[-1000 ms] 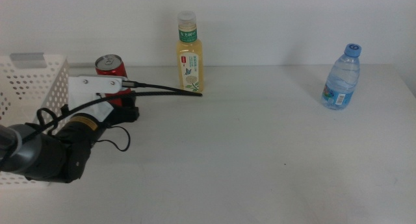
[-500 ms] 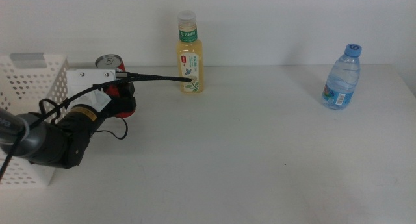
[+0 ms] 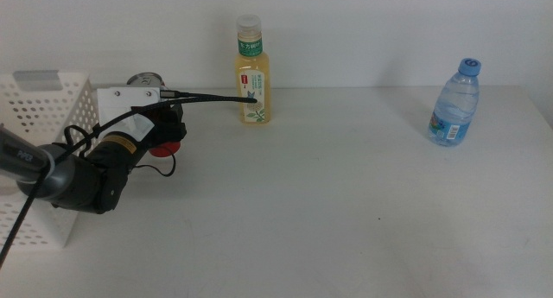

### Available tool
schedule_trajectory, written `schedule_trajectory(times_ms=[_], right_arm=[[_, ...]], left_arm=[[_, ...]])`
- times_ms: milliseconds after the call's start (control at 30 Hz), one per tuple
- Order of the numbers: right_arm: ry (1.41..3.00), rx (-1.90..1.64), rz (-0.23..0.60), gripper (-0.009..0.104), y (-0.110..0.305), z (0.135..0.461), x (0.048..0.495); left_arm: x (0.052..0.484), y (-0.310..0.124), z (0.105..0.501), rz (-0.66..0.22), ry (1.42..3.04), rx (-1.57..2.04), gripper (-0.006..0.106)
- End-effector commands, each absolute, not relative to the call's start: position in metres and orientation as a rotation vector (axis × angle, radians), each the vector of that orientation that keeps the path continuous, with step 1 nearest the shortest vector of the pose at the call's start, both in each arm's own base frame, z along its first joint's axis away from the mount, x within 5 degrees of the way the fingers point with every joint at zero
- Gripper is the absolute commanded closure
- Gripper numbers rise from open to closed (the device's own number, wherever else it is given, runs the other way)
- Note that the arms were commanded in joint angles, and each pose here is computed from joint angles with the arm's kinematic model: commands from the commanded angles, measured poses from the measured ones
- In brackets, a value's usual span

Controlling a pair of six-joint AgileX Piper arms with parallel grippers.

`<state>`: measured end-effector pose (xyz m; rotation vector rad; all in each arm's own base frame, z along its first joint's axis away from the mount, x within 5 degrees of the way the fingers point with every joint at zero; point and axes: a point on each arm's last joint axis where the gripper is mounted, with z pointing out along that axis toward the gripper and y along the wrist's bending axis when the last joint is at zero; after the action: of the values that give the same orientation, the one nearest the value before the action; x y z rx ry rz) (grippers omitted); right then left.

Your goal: Use arms to grab the bottles and put them into the dustbin to the left of the table.

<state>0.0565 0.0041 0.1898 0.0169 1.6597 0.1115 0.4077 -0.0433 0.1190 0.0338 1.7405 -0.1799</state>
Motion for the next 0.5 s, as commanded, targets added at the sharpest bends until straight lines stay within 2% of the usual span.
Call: schedule_trajectory(times_ms=[0,133,233,300,467], right_arm=[[1.543,0.015,0.092,0.024,0.003,0.202,0.054],[1.543,0.015,0.092,0.024,0.003,0.202,0.054],[1.543,0.015,0.092,0.024,0.003,0.202,0.054],[1.543,0.015,0.092,0.024,0.003,0.202,0.054],[1.543,0.015,0.092,0.024,0.003,0.202,0.054]], left_arm=[[0.413,-0.044,0.153,-0.199,1.592,0.022,0.029],[0.411,-0.045,0.153,-0.216,1.603,0.023,0.063],[0.405,-0.047,0.160,-0.281,1.599,-0.001,0.081],[0.397,-0.047,0.164,-0.281,1.593,0.004,0.086],[0.372,-0.044,0.179,-0.253,1.585,0.027,0.086]])
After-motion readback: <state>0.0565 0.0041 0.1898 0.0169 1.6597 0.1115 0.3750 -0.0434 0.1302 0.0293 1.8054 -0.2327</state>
